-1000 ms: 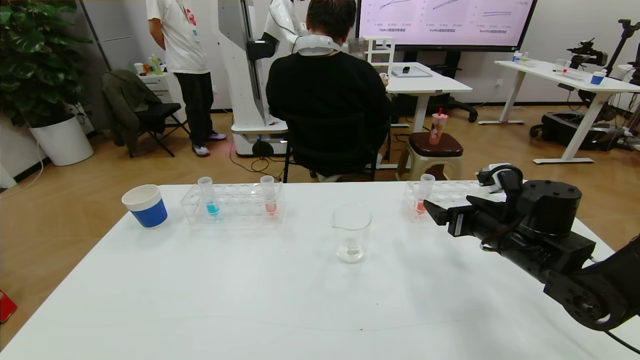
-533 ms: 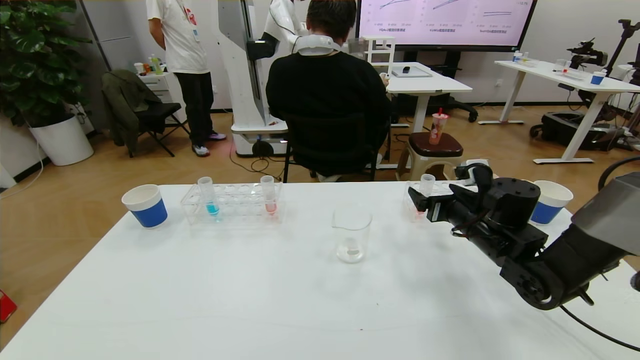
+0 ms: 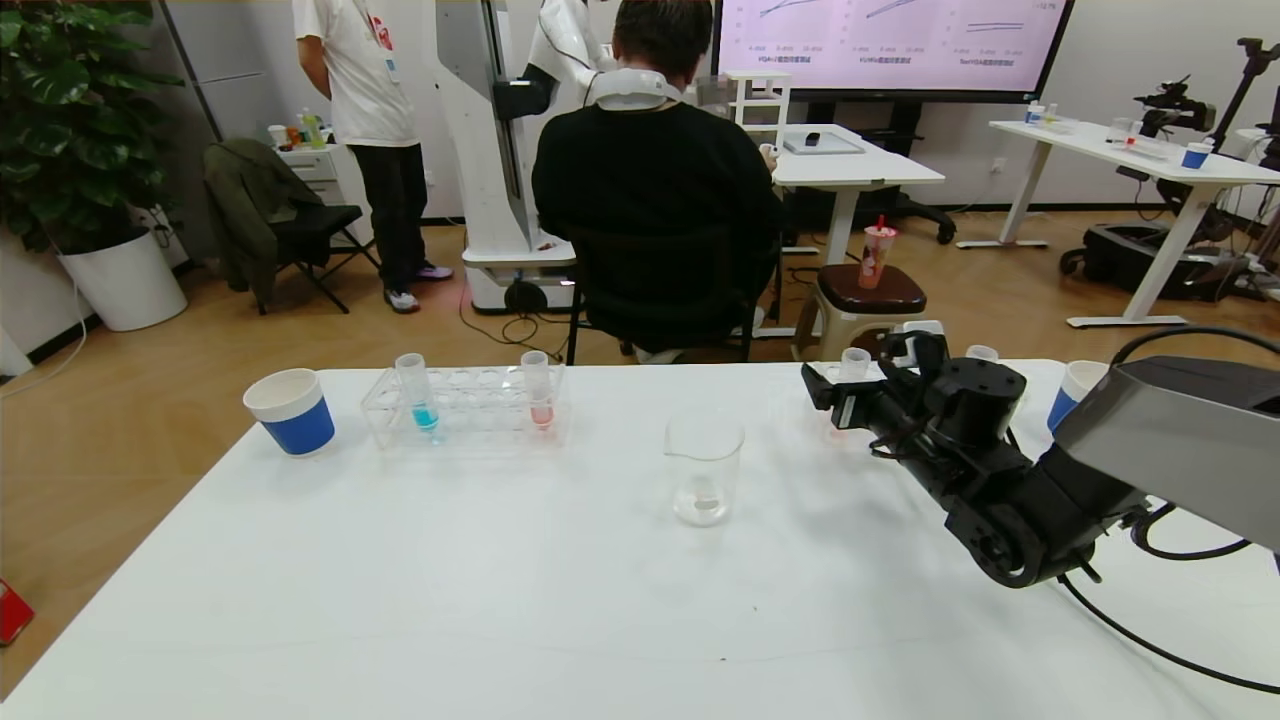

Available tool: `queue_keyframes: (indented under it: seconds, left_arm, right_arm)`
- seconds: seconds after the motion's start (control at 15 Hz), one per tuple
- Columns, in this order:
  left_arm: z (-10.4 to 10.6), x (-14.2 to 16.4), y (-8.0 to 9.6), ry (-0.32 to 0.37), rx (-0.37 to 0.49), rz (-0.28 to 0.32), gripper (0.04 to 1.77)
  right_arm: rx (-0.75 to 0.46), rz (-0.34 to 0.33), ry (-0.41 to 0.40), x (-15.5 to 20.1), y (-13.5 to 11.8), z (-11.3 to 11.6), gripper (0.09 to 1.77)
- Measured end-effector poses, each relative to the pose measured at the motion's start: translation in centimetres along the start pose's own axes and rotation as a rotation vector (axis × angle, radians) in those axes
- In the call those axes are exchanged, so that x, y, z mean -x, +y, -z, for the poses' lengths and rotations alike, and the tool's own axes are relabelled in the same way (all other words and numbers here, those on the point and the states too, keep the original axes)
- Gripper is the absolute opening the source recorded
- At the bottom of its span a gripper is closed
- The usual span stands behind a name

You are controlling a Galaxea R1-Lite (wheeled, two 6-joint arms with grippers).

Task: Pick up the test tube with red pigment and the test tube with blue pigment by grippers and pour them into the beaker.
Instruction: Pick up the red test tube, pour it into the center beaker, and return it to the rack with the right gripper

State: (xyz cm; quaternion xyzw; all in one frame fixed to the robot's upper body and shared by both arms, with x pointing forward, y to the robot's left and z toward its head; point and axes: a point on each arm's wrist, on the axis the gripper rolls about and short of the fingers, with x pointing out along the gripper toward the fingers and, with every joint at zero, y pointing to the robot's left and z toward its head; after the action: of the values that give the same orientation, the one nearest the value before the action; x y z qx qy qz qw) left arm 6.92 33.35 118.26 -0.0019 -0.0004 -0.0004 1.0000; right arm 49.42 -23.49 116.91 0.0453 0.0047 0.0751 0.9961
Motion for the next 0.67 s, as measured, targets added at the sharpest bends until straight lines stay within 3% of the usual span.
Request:
queue_keyframes:
  seconds: [0.33,0.4,0.47,0.6,0.67]
  left_arm:
    - [0.0,0.0,0.0,0.0,0.0,0.0,1.77]
    - [0.0,0.0,0.0,0.0,0.0,0.0,1.77]
    - [0.0,0.0,0.0,0.0,0.0,0.0,1.77]
    - [0.0,0.0,0.0,0.0,0.0,0.0,1.77]
    - [0.0,0.0,0.0,0.0,0.0,0.0,1.77]
  right_arm:
    - [0.003,-0.002,-0.003,-0.28,-0.06,0.61,1.73]
    - [0.004,-0.001,-0.002,-0.3,-0.1,0.66,1.59]
    - [0.004,-0.001,-0.003,-0.29,-0.15,0.65,1.31]
    - [0.004,0.0,-0.019,-0.22,-0.24,0.54,0.46]
    - [0.004,-0.001,-0.028,-0.16,-0.23,0.48,0.34]
